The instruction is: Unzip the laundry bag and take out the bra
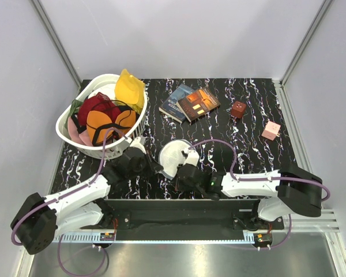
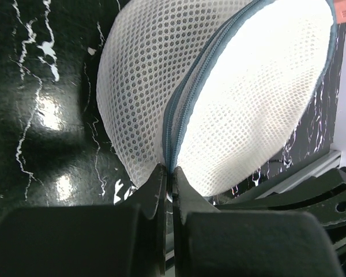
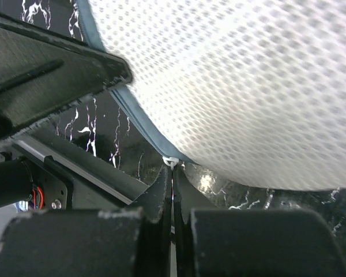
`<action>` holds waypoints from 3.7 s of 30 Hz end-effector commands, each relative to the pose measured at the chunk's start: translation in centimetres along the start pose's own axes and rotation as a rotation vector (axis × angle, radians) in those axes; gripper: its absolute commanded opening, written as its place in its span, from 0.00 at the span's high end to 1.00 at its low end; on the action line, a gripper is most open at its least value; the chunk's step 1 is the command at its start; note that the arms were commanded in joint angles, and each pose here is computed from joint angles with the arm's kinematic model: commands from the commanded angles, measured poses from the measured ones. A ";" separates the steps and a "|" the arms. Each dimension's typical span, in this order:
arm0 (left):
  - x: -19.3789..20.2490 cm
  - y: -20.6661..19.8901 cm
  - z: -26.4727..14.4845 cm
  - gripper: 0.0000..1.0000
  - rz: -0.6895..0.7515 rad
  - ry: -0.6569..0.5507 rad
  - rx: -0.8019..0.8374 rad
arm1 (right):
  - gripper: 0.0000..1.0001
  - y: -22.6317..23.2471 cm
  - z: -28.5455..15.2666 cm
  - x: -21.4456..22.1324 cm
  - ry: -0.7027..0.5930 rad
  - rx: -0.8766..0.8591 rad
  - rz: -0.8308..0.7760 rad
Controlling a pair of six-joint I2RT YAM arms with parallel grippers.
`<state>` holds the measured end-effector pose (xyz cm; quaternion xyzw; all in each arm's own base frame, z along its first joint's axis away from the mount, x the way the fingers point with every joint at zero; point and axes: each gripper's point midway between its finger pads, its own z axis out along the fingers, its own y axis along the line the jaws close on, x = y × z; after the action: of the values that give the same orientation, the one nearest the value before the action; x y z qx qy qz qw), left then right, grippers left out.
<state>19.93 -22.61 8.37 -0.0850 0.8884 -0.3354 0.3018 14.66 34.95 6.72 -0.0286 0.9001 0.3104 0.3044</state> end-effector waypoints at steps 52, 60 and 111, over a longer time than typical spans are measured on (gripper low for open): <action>-2.6 -2.3 -4.3 0.31 0.121 -0.088 0.148 | 0.89 -10.4 -3.0 -10.3 -0.136 0.312 -0.079; -7.1 -2.8 -7.5 0.01 0.239 -0.167 0.038 | 0.36 -8.3 -6.5 -11.0 -0.110 0.234 -0.105; -14.1 2.8 -12.8 0.01 0.255 -0.340 -0.186 | 0.95 5.2 -1.9 -13.2 -0.038 0.148 -0.412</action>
<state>23.46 -8.43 19.78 -0.0633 0.8645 -0.1858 0.4627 22.67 37.07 13.97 -0.2135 0.9049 0.1582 0.3324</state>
